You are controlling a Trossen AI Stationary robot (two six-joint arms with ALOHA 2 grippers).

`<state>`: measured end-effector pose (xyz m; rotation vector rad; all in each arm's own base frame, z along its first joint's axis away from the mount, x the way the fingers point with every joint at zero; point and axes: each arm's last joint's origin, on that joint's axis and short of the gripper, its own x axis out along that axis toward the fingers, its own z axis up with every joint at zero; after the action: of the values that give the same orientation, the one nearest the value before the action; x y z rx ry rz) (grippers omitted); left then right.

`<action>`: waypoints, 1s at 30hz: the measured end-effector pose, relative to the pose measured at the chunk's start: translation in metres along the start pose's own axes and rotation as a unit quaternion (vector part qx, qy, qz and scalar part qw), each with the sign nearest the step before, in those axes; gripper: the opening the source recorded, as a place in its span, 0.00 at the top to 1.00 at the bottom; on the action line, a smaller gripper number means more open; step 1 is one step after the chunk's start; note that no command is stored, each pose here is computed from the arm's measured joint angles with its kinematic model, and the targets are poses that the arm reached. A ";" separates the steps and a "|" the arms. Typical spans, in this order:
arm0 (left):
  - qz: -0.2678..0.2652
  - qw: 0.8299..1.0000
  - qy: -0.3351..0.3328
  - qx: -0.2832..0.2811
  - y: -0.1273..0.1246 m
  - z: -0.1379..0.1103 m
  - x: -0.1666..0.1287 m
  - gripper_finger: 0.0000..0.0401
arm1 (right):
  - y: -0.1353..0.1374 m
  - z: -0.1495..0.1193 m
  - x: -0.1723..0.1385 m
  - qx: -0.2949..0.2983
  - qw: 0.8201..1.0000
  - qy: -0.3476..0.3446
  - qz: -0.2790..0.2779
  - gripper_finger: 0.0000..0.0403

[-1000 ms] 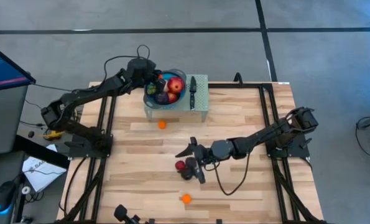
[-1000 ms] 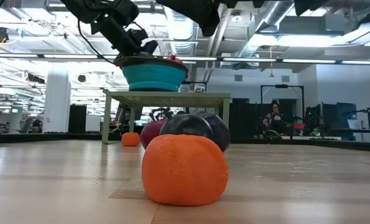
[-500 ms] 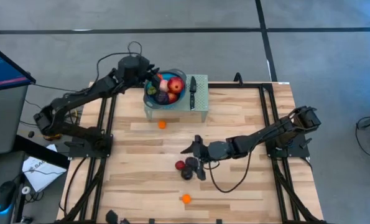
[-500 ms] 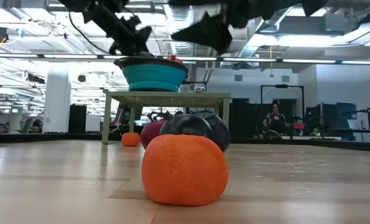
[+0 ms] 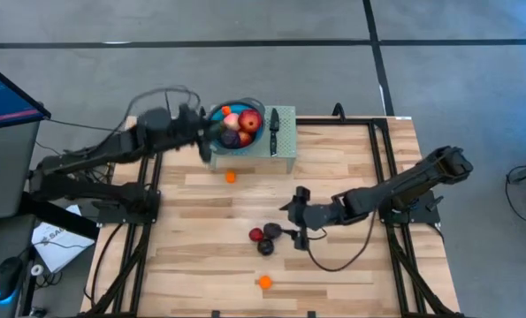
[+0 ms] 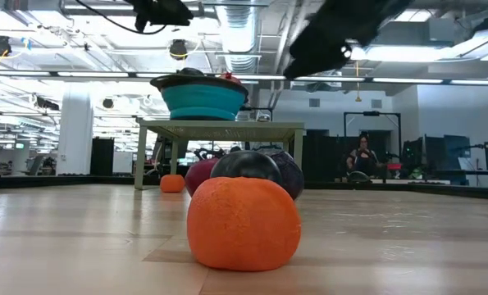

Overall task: Pick & Place Fruit
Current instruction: Put the purple plum into the blue strainer bowl

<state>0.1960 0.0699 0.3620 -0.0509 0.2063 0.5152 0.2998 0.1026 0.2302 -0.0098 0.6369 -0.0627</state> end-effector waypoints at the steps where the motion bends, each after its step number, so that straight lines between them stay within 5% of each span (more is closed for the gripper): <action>1: -0.020 1.000 0.006 0.002 -0.008 -0.007 -0.002 0.74 | 0.002 -0.002 -0.003 -0.008 1.000 0.008 0.003 0.25; 6: -0.108 0.993 0.057 0.008 -0.047 -0.047 -0.008 0.77 | 0.010 -0.011 -0.002 -0.030 0.999 0.039 0.013 0.25; 13: -0.176 0.979 0.101 -0.013 -0.094 -0.106 -0.015 0.80 | 0.018 -0.033 0.037 -0.093 0.990 0.090 0.063 0.24; 23: -0.193 0.975 0.086 -0.066 -0.125 -0.158 -0.019 0.83 | -0.003 -0.051 0.080 -0.036 0.992 0.121 0.021 0.06; 30: -0.193 0.975 0.085 -0.065 -0.133 -0.168 -0.012 0.85 | -0.001 -0.061 0.103 -0.070 0.992 0.101 0.027 0.03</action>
<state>0.2209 -0.0681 0.1996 -0.2585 0.3213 0.1351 0.3458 0.0958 0.1200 -0.1221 0.8436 0.0341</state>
